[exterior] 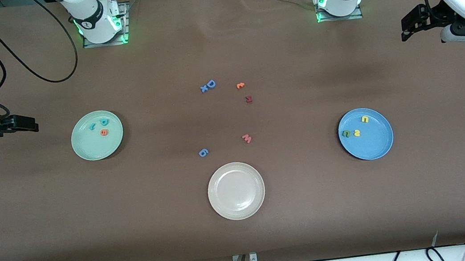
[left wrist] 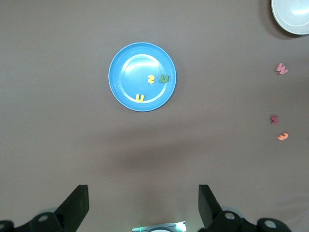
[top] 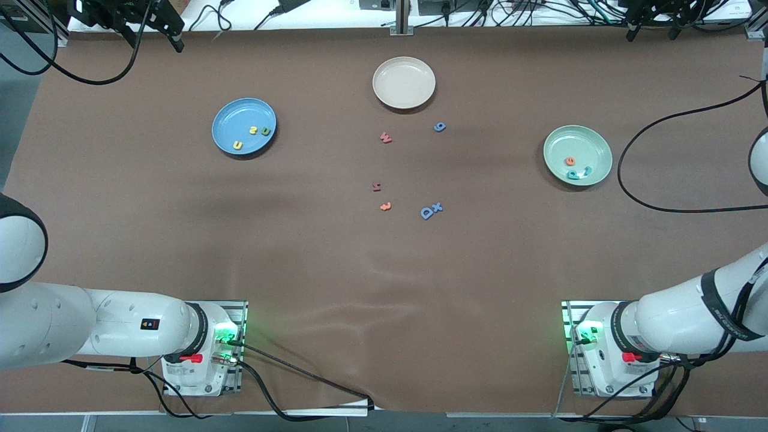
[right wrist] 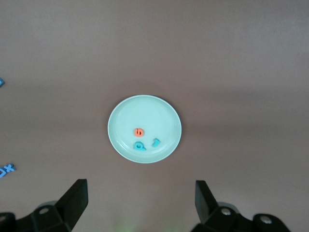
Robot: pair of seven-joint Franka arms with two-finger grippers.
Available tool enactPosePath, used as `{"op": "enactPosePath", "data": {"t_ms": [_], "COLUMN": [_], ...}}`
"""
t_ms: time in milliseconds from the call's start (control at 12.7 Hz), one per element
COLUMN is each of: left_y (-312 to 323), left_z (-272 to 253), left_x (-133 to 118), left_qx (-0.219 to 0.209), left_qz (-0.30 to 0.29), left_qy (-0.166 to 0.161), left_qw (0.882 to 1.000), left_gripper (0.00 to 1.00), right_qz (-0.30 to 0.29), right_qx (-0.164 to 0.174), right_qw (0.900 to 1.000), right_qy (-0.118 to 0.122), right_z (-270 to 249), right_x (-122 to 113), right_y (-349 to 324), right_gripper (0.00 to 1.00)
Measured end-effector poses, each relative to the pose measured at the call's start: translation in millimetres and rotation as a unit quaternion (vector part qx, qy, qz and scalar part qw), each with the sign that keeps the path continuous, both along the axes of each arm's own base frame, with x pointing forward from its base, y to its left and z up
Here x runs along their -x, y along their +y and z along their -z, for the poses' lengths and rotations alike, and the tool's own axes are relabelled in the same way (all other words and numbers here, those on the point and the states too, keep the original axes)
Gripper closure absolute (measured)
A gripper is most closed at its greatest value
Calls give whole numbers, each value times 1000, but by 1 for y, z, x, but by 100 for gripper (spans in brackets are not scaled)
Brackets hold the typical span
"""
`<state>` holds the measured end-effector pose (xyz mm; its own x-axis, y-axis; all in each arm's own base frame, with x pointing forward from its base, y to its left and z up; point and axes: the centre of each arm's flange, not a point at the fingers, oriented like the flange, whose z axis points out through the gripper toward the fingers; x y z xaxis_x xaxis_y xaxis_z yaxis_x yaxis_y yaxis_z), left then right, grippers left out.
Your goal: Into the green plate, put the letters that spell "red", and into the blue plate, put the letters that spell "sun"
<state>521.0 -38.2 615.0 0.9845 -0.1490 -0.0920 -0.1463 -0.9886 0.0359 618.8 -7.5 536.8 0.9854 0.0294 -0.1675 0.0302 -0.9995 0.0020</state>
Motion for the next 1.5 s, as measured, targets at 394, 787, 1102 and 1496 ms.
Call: {"op": "enactPosePath", "data": {"t_ms": [394,787,1102,1496], "left_y": [9,17,15,11], "left_z": [0,2,2,3], "left_x": [-2,-2,-3,-4], "left_qx": [0,0,0,0], "left_qz": [-9,-15,-13,-10], "left_qy": [-6,-4,-5,-6], "left_qw": [1000,1000,1000,1000], "left_gripper": [0,0,0,0], "right_qz": [-12,-12,-6,-6], "right_qx": [-1,0,5,16], "right_qw": [1000,1000,1000,1000], "right_qy": [-13,-13,-12,-14], "right_z": [-2,-3,-2,-2], "right_x": [6,7,7,7], "right_y": [6,5,-4,-8], "right_gripper": [0,0,0,0]}}
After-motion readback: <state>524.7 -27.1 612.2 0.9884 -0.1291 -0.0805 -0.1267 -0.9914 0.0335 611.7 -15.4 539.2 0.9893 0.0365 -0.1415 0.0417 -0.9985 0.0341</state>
